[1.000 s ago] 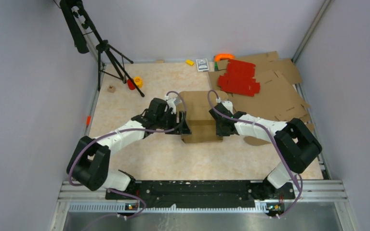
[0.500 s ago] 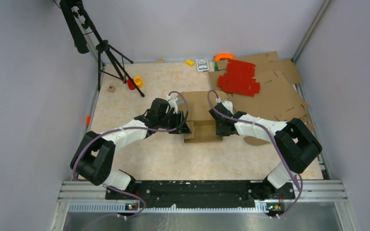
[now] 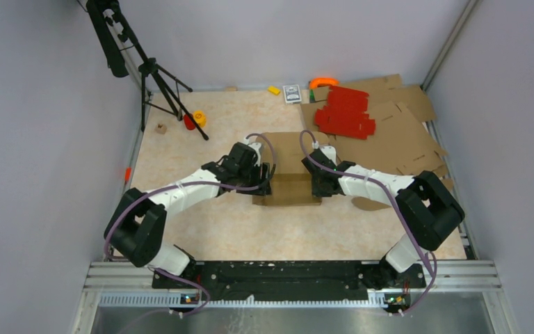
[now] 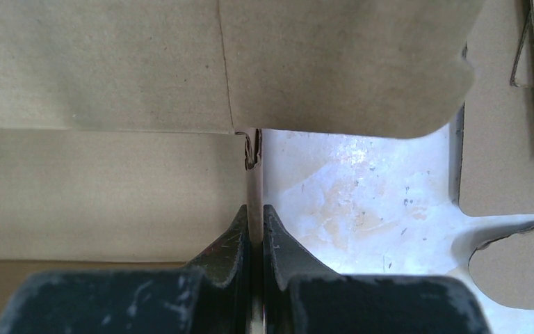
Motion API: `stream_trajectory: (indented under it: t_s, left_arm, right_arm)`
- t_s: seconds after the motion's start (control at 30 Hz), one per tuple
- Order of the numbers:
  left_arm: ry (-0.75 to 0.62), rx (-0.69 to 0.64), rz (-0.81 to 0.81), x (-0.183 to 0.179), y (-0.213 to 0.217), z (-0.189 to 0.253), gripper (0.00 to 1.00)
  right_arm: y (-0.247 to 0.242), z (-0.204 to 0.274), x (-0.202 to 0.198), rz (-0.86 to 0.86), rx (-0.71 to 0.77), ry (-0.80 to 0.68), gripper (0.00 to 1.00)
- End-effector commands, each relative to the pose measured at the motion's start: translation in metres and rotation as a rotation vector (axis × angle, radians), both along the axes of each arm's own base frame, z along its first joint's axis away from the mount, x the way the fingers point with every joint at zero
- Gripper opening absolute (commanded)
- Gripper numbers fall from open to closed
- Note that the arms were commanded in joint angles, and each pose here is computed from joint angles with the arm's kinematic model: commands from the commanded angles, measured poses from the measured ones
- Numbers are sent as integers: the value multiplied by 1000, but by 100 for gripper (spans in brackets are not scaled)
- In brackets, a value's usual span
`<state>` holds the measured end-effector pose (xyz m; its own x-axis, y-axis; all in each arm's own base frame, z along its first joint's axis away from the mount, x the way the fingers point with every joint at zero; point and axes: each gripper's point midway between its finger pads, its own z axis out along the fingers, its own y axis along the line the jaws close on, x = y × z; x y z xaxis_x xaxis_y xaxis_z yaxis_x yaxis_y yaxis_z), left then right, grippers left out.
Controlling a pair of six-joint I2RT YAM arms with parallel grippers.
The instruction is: Fold the paper box
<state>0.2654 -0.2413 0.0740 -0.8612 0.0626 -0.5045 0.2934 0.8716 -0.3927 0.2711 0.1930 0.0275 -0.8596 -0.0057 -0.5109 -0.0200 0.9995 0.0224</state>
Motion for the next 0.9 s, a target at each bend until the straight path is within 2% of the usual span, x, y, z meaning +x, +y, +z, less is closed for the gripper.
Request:
stream_trajectory:
  t_s: [0.0, 0.07, 0.17, 0.37, 0.53, 0.63, 0.73, 0.77, 0.83, 0.87]
  left_arm:
    - [-1, 116, 59, 0, 22, -12, 66]
    - [-12, 127, 70, 1, 26, -12, 66]
    - [-21, 101, 45, 1, 20, -8, 60]
    - [-76, -203, -76, -9, -16, 33, 61]
    - [-106, -347, -55, -8, -5, 57, 61]
    - [-110, -345, 6, -3, 14, 54, 60]
    - [-82, -241, 145, 1, 43, 34, 60]
    - [-70, -205, 194, 3, 54, 27, 52]
    - [-35, -163, 280, 6, 73, 13, 27]
    - [-20, -154, 315, 7, 80, 7, 17]
  right_arm:
    - [4, -6, -2, 12, -1, 6, 0]
    - [3, -7, -3, 12, -2, 8, 0]
    - [4, -7, -2, 13, -1, 7, 0]
    - [4, -7, -2, 13, 0, 10, 0]
    - [3, -7, -3, 13, -3, 9, 0]
    - [2, -7, -3, 13, -3, 8, 0]
    - [2, -8, -4, 14, -4, 8, 0]
    - [2, -7, -4, 14, -1, 8, 0]
    - [3, -7, -4, 14, 0, 6, 0]
    - [3, -7, -4, 14, 1, 6, 0]
